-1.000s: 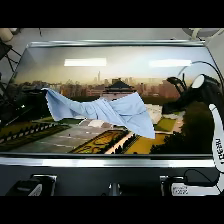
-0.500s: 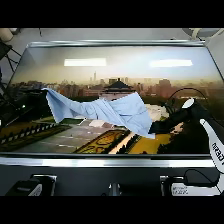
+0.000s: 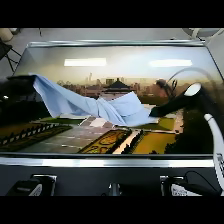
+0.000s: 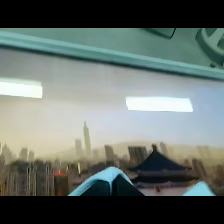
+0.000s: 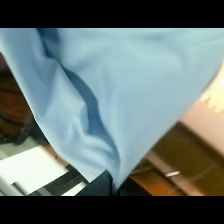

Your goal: Fold the shirts.

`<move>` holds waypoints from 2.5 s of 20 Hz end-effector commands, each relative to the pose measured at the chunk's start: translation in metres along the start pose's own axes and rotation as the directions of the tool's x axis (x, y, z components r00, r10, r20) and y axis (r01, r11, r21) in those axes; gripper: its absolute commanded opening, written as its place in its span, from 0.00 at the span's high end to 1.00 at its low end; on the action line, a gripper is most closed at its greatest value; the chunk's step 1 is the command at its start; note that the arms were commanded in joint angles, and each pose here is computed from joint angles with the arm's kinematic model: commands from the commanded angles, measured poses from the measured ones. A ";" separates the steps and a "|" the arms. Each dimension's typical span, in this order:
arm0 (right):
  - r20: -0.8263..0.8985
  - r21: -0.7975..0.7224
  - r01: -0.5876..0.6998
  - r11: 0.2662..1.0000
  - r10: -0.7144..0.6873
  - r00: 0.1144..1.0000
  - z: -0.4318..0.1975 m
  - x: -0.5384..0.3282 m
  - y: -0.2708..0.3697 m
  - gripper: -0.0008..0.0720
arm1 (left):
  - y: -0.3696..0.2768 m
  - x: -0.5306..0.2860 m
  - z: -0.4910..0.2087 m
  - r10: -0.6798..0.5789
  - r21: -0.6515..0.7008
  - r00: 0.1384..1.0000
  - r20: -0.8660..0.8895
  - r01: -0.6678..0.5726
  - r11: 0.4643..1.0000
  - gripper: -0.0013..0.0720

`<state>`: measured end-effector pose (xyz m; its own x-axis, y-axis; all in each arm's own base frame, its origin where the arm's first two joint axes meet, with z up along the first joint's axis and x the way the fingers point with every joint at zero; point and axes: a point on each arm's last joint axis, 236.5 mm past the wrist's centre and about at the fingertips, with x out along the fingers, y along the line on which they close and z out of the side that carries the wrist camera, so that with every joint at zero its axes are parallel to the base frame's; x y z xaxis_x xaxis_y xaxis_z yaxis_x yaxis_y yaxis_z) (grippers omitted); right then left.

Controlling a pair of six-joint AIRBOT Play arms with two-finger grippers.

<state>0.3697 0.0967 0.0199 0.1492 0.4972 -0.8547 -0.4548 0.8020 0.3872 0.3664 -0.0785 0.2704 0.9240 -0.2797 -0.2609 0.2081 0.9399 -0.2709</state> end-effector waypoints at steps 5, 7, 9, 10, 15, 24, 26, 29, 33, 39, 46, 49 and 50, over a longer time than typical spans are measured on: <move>0.776 0.312 0.854 0.418 -0.631 0.025 0.033 -0.508 0.108 0.97 | -0.045 -0.179 0.185 0.044 0.172 0.917 0.396 -0.121 0.978 0.95; 0.761 0.369 0.837 0.403 -0.648 -0.024 -0.007 -0.526 0.126 0.97 | -0.017 -0.192 0.178 0.171 0.108 0.913 0.370 -0.225 0.968 0.95; 0.716 0.342 0.834 0.432 -0.695 0.066 -0.025 -0.506 0.119 0.97 | -0.005 -0.187 0.164 0.220 0.096 0.925 0.311 -0.260 0.961 0.95; 0.687 0.324 0.835 0.444 -0.718 0.116 -0.029 -0.493 0.112 0.97 | -0.004 -0.184 0.164 0.221 0.097 0.926 0.306 -0.261 0.960 0.95; 0.400 0.132 0.837 0.532 -0.801 0.446 -0.041 -0.403 0.057 0.97 | 0.006 -0.151 0.156 0.245 0.140 0.938 0.247 -0.285 0.948 0.95; 0.127 0.049 0.601 0.798 -0.602 0.789 0.026 -0.115 -0.097 0.96 | 0.053 0.018 -0.026 0.201 0.064 0.974 -0.104 -0.195 0.979 0.95; 0.098 0.138 0.505 0.852 -0.519 0.849 0.035 -0.058 -0.113 0.96 | 0.063 0.035 -0.060 0.205 0.048 0.966 -0.157 -0.200 0.979 0.95; 0.030 0.081 0.340 0.937 -0.344 0.939 0.030 -0.014 -0.092 0.15 | 0.069 0.042 -0.084 0.213 0.047 0.951 -0.223 -0.208 0.977 0.95; -0.255 -0.037 -0.008 0.999 -0.002 0.967 -0.042 0.001 -0.010 0.16 | 0.070 0.042 -0.086 0.216 0.051 0.949 -0.229 -0.210 0.976 0.95; -0.132 0.222 -0.256 0.941 0.290 0.948 -0.067 0.105 0.076 0.16 | 0.059 0.042 -0.097 0.193 0.054 0.943 -0.271 -0.185 0.981 0.94; -0.092 0.342 -0.151 0.928 0.192 0.977 -0.052 0.153 0.096 0.16 | 0.046 0.044 -0.100 0.164 0.064 0.946 -0.279 -0.152 0.986 0.95; -0.130 0.394 -0.130 0.910 0.195 0.972 -0.061 0.170 0.102 0.16 | 0.045 0.043 -0.099 0.163 0.064 0.948 -0.275 -0.151 0.986 0.95; -0.139 0.402 -0.129 0.907 0.200 0.970 -0.064 0.176 0.106 0.16 | 0.045 0.042 -0.098 0.162 0.064 0.949 -0.272 -0.150 0.987 0.94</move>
<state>0.2941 0.2379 -0.0953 -0.0700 0.6175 -0.7834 -0.1363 0.7721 0.6208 0.3840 -0.0664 0.1550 0.8212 -0.1639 -0.5466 0.0838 0.9821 -0.1687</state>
